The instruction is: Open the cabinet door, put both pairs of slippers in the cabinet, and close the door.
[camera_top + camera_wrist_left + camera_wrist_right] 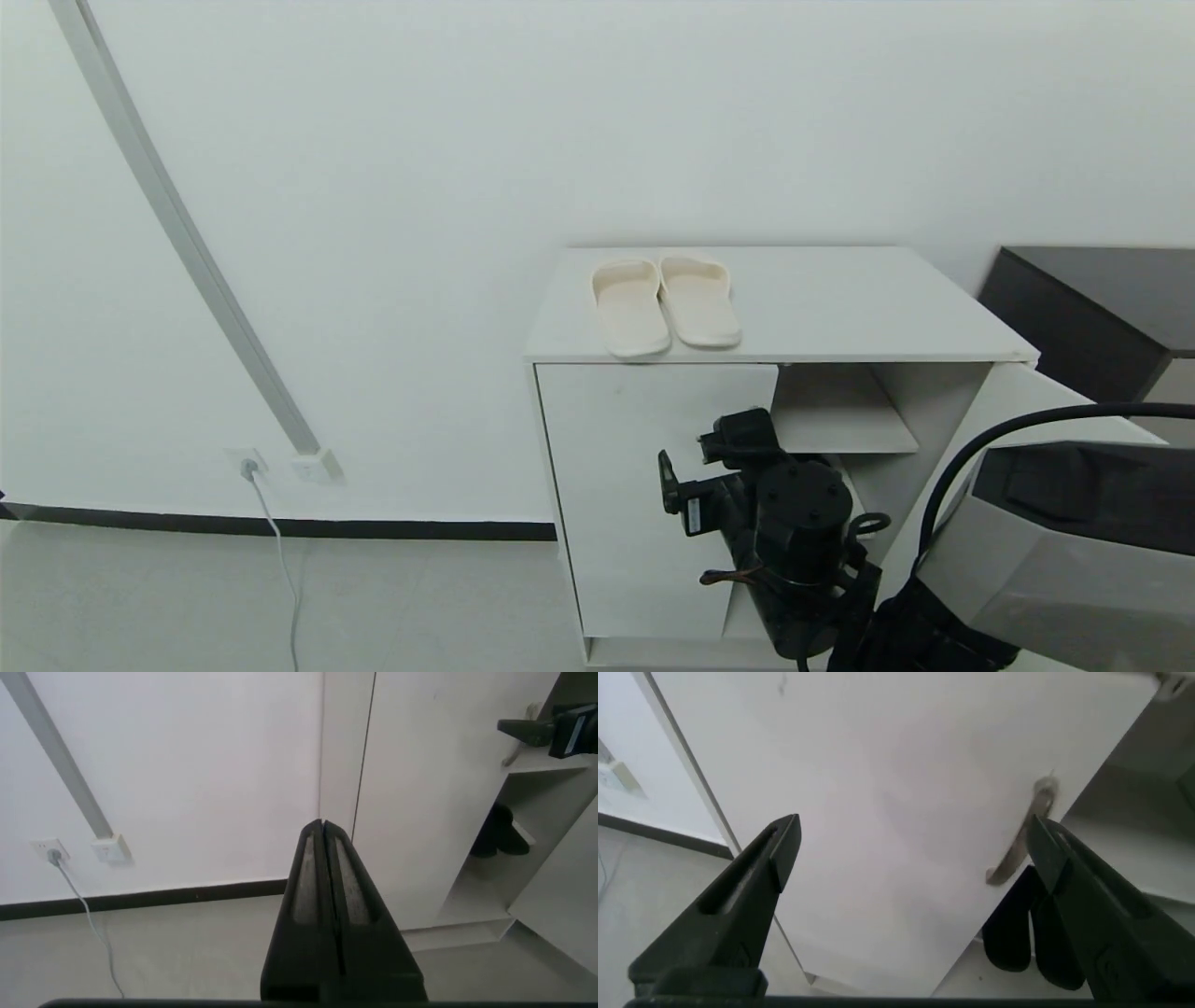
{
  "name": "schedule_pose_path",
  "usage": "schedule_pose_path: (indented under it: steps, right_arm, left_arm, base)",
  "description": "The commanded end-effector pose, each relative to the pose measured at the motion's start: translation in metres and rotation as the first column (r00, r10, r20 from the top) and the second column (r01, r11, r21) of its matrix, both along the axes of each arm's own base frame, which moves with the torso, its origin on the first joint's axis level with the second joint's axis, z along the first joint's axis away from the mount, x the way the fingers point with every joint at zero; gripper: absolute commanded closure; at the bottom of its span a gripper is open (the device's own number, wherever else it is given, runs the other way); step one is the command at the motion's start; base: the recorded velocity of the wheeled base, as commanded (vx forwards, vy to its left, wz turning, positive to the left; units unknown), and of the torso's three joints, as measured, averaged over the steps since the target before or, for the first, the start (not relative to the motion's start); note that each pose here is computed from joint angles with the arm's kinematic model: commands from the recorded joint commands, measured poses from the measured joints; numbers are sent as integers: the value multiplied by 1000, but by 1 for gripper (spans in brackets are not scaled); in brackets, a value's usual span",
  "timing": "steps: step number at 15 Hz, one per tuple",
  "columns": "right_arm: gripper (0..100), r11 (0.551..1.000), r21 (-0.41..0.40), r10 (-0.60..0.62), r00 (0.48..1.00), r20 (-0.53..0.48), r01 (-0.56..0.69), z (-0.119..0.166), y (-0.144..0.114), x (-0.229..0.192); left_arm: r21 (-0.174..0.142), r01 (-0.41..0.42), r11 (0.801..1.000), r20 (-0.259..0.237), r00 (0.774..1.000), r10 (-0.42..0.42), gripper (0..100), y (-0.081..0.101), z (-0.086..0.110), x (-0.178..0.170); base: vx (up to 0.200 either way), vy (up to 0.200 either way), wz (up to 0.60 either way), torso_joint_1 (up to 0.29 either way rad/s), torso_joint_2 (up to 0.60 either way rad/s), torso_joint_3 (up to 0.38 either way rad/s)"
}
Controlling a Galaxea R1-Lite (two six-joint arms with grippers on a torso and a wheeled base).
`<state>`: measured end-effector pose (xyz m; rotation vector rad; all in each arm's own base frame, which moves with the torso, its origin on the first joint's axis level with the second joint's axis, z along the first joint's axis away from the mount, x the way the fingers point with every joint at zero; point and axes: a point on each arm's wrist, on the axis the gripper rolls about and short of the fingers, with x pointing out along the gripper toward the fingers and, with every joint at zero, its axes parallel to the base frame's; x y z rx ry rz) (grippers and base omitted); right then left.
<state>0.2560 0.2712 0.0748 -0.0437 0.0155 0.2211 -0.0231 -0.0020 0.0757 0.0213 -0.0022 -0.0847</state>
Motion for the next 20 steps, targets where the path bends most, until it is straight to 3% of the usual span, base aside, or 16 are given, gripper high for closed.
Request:
schedule_pose_path:
  steps: [1, 11, 14, 18, 20]
  right_arm:
    - [0, 1000, -1, 0, 1000, -1, 0, -1, 0, 0]
    - [0, 1000, -11, 8, 1000, 27, -8, -3, 3, 7]
    - [0, 1000, 0, -15, 1000, 27, 15, 26, 4, 22]
    - [0, 999, 49, -20, 999, -30, 21, 95, 14, 33]
    - [0, 998, 62, -11, 997, -74, 16, 115, 21, 33]
  left_arm:
    - [0, 0, 1000, -1, 1000, 0, 100, 0, 0, 0]
    - [3, 1, 1000, -1, 1000, -1, 100, 0, 0, 0]
    - [3, 1, 1000, -1, 1000, -1, 100, 0, 0, 0]
    - [2, 0, 1000, -1, 1000, 0, 100, 0, 0, 0]
    - [2, 1, 1000, -1, 1000, -1, 100, 0, 0, 0]
  base:
    - [0, 0, 0, 237, -559, -325]
    - [0, 0, 0, 215, -482, -269]
    - [0, 0, 0, 0, 0, 0]
    - [0, 0, 0, 0, 0, 0]
    - [0, 0, 0, 0, 0, 0]
